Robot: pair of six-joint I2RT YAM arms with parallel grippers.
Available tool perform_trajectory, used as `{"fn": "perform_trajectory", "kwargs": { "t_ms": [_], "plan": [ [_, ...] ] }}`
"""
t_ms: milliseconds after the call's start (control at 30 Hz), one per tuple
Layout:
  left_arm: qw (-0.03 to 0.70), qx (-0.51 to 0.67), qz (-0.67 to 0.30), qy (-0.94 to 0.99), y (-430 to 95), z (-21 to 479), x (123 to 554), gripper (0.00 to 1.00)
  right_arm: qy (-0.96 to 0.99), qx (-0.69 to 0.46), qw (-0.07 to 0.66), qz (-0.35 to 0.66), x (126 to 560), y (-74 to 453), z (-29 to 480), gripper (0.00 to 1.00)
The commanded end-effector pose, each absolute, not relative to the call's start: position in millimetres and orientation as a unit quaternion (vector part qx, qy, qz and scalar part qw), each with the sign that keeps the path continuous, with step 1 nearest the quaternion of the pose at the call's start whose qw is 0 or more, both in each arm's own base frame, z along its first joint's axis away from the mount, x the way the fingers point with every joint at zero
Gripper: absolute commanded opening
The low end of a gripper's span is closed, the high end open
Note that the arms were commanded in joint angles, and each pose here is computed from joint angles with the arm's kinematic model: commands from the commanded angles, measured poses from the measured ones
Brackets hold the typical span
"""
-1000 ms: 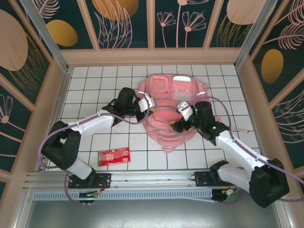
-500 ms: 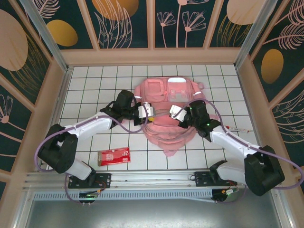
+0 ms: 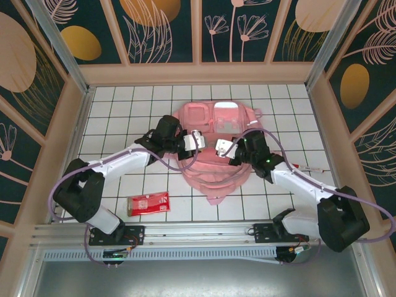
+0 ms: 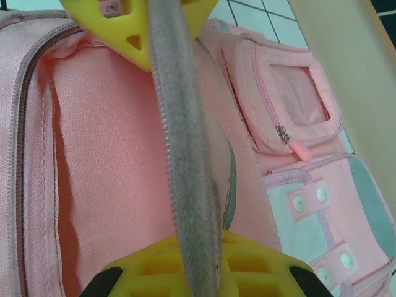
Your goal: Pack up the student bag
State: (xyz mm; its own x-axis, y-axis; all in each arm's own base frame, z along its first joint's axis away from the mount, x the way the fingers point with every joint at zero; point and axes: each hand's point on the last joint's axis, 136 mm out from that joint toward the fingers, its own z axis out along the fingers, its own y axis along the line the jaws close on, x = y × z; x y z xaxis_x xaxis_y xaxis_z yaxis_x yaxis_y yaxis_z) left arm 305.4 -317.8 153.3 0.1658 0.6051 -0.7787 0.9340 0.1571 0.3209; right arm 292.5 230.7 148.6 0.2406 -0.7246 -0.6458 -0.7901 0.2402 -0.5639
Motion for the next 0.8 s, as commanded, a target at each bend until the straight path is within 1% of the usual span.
{"fn": "perform_trajectory", "kwargs": {
  "t_ms": [0,100,167,267,333,367,467,533,633,767],
  "plan": [
    [0.479,0.575,-0.136,0.649,-298.1,169.3,317.4,0.00,0.519,-0.626,0.578,0.063,300.0,269.2,191.2,0.00],
    [0.480,0.559,-0.148,0.660,-285.4,166.2,299.5,0.00,0.505,-0.611,0.605,0.076,324.3,285.4,199.9,0.01],
    [0.480,0.544,-0.161,0.669,-280.2,165.3,290.7,0.00,0.501,-0.602,0.615,0.088,337.8,297.0,206.9,0.09],
    [0.492,0.501,-0.153,0.695,-270.2,168.2,295.4,0.00,0.514,-0.557,0.643,0.105,355.3,303.6,223.0,0.27],
    [0.497,0.462,-0.142,0.721,-265.0,170.9,309.2,0.00,0.535,-0.535,0.642,0.127,357.6,303.6,228.7,0.42],
    [0.495,0.444,-0.141,0.733,-263.6,171.1,316.3,0.00,0.552,-0.519,0.638,0.133,362.7,291.9,228.9,0.48],
    [0.479,0.397,-0.165,0.765,-262.5,168.6,340.3,0.00,0.561,-0.530,0.603,0.201,328.6,283.0,224.2,0.57],
    [0.469,0.368,-0.171,0.785,-258.8,161.8,358.1,0.00,0.571,-0.543,0.570,0.231,301.2,277.3,217.5,0.68],
    [0.457,0.362,-0.183,0.792,-260.2,152.3,371.7,0.00,0.562,-0.577,0.528,0.268,257.0,280.0,210.8,0.71],
    [0.450,0.355,-0.205,0.793,-266.4,150.8,381.0,0.00,0.521,-0.640,0.472,0.309,191.4,317.1,191.7,0.72]
  ]
}}
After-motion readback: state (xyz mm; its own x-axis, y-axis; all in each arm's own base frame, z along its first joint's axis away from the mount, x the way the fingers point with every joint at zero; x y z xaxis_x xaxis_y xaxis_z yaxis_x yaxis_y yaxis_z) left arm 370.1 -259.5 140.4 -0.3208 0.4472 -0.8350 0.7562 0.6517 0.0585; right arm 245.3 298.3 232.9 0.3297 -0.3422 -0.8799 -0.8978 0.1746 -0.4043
